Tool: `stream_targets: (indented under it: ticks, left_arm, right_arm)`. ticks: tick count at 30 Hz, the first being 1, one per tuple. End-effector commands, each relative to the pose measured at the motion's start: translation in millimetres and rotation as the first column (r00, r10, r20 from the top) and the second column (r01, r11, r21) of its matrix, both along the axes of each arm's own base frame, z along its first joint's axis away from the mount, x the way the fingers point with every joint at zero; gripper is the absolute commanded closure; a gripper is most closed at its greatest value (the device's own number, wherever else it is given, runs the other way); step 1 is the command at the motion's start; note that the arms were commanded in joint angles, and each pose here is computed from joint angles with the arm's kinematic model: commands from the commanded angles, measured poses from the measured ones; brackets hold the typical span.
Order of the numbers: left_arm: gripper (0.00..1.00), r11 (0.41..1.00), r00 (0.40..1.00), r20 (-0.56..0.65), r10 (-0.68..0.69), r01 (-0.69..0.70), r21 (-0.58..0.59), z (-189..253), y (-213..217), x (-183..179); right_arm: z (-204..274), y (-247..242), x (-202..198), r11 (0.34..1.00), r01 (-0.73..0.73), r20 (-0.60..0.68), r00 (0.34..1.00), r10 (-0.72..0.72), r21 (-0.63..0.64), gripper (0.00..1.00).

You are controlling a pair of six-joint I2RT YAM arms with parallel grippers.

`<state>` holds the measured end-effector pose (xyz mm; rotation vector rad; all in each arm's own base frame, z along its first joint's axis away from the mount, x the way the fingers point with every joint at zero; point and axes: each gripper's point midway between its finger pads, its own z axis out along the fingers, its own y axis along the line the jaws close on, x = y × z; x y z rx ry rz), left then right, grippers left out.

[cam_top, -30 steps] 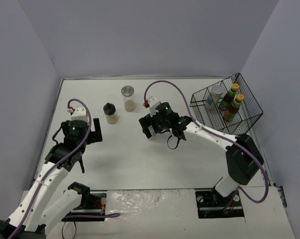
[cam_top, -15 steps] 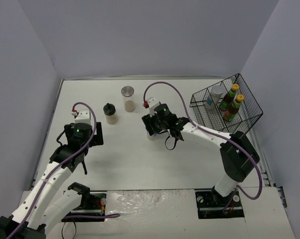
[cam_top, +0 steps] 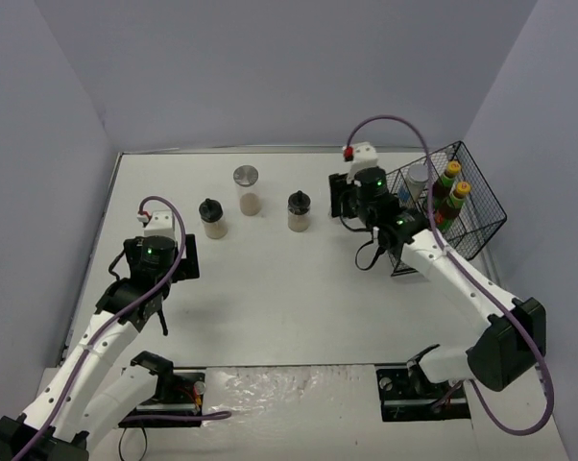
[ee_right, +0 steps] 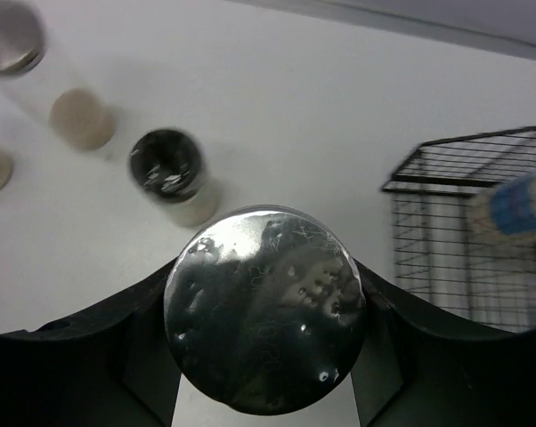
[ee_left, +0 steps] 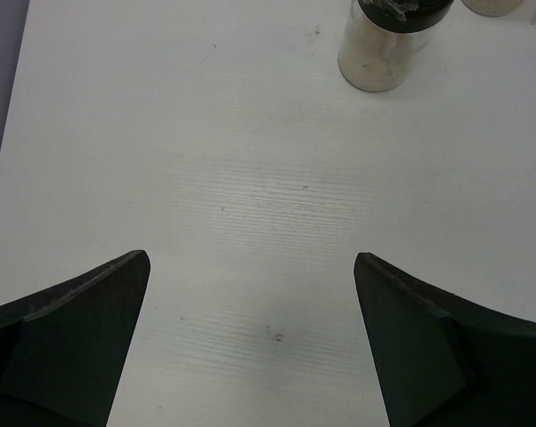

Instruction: Organize the condiment bottles

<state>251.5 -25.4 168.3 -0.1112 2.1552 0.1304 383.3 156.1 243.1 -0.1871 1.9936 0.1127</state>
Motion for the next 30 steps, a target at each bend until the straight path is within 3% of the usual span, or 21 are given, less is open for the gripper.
stream_targets:
  ticks: [1,7,16,23,30]
  left_arm:
    - [0.03,1.000,0.996,0.086,0.006,-0.005,-0.014,25.9,0.0,12.5]
    - [0.03,1.000,0.996,0.093,-0.001,0.003,-0.015,27.4,-0.3,12.0]
    - [0.03,1.000,0.995,0.102,0.004,-0.003,-0.008,30.0,2.1,12.0]
    - [0.03,1.000,0.995,0.101,-0.001,0.001,-0.007,29.6,1.4,13.0]
    - [0.03,1.000,0.995,0.097,0.001,-0.001,-0.004,28.6,2.1,13.4]
  right_arm:
    - [75.2,-92.7,12.2,0.933,0.344,0.146,0.923,-0.356,0.104,0.98]
    - [76.2,-160.9,19.1,0.828,0.541,0.136,0.818,-0.558,0.143,0.96]
    - [48.0,-214.6,27.1,0.738,0.655,0.089,0.735,-0.672,0.164,0.96]
    - [12.9,-223.2,35.7,0.717,0.679,0.051,0.720,-0.692,0.160,0.96]
    - [-19.9,-218.7,52.2,0.714,0.679,0.000,0.724,-0.689,0.168,0.90]
